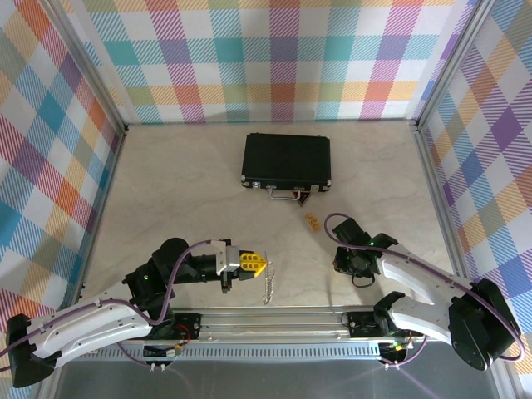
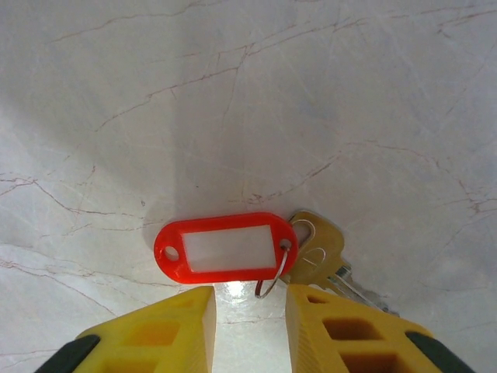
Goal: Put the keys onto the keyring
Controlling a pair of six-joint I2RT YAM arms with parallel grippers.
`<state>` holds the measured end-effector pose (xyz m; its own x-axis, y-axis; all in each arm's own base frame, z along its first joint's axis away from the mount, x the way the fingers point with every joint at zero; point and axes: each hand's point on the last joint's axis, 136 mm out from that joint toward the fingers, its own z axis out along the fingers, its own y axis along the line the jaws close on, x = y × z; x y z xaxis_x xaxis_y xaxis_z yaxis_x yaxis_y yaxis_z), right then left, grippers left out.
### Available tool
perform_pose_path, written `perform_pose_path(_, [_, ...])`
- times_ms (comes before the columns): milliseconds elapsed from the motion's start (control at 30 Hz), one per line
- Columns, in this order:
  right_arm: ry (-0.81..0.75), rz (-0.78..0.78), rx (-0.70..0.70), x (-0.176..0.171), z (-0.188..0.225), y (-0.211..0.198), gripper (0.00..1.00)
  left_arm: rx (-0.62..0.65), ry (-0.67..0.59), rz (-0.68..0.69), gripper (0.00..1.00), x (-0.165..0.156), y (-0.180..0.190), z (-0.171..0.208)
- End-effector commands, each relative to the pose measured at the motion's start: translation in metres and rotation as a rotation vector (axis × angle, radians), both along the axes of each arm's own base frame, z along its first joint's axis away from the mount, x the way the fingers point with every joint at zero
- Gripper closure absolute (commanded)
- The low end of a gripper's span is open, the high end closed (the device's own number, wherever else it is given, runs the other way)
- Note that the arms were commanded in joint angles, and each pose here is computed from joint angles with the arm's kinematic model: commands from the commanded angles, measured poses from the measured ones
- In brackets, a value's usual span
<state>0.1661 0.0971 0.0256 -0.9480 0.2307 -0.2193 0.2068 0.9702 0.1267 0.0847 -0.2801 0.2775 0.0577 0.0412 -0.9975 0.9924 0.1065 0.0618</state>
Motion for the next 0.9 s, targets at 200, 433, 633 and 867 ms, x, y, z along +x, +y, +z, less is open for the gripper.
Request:
perform_pose_path(200, [-0.03,-0.032,-0.005,0.0104,0.0096,0.0002,0.76,-0.073,-0.035,-0.036,1.0,-0.0099,0.0039,0.0169])
perform_pose_path(433, [-0.029,-0.035,-0.021,0.0132,0.0088,-0.0006,0.78,-0.076,-0.036,-0.038,1.0,-0.0107,0.0044,0.0173])
perform_pose_path(633, [-0.04,-0.045,-0.032,0.0154,0.0094,-0.0029,0.82,-0.079,-0.037,-0.037,1.0,-0.0107,0.0046,0.0173])
perform_pose_path(867, [-0.037,-0.04,-0.041,0.0167,0.0087,-0.0026,0.84,-0.085,-0.038,-0.041,1.0,-0.0114,0.0052,0.0185])
